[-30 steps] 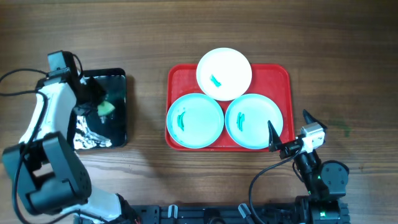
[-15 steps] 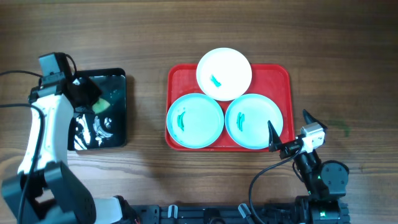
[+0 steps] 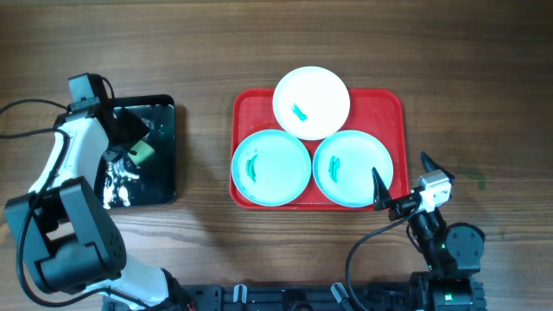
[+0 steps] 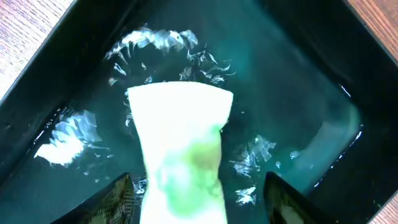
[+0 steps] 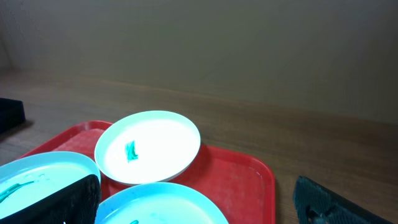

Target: Clean dirty plates on tray and stack at the side

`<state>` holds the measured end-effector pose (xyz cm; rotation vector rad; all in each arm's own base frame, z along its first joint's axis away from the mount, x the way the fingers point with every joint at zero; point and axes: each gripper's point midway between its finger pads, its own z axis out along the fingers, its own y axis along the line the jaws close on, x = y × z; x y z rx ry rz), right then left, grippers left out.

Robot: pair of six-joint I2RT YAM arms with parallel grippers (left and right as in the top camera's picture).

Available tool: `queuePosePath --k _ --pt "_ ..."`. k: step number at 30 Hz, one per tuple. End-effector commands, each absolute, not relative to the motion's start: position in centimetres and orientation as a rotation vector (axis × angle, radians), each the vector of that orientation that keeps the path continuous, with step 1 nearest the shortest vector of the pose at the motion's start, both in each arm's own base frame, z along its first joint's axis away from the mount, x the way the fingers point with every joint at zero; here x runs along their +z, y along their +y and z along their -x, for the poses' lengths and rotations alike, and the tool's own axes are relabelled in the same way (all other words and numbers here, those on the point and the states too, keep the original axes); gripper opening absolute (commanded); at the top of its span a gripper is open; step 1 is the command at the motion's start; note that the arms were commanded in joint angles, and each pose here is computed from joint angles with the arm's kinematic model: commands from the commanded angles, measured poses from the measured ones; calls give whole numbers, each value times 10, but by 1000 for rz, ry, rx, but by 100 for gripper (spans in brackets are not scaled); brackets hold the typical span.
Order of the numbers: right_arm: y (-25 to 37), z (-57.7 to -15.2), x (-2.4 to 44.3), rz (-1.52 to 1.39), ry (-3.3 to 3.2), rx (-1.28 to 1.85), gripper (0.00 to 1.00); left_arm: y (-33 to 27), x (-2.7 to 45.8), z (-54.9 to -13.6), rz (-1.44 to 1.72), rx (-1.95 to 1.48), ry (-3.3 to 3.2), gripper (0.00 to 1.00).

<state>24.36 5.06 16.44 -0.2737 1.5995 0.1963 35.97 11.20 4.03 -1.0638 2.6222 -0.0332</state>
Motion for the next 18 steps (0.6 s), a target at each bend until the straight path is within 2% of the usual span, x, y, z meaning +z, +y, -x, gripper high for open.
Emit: queuePosePath --k 1,3,5,7,11,13,16,18 --pt "49 -244 164 264 1603 193 100 116 45 -363 1053 -10 2605 78" --pt "49 -244 164 264 1603 194 100 115 45 -363 1052 -14 2608 76" --pt "49 -244 164 264 1603 194 100 112 44 -360 1058 -28 2627 63" --pt "49 -244 164 264 1603 194 100 103 42 -358 1057 -87 2650 62" --pt "49 -244 164 264 1603 193 100 120 39 -352 1084 56 2639 56" --pt "49 -244 164 264 1603 194 100 131 33 -347 1144 147 2625 49" --pt "49 -244 164 264 1603 194 100 131 20 -345 1159 152 2654 51" --pt "49 -244 164 264 1603 194 100 137 15 -341 1235 138 2634 47"
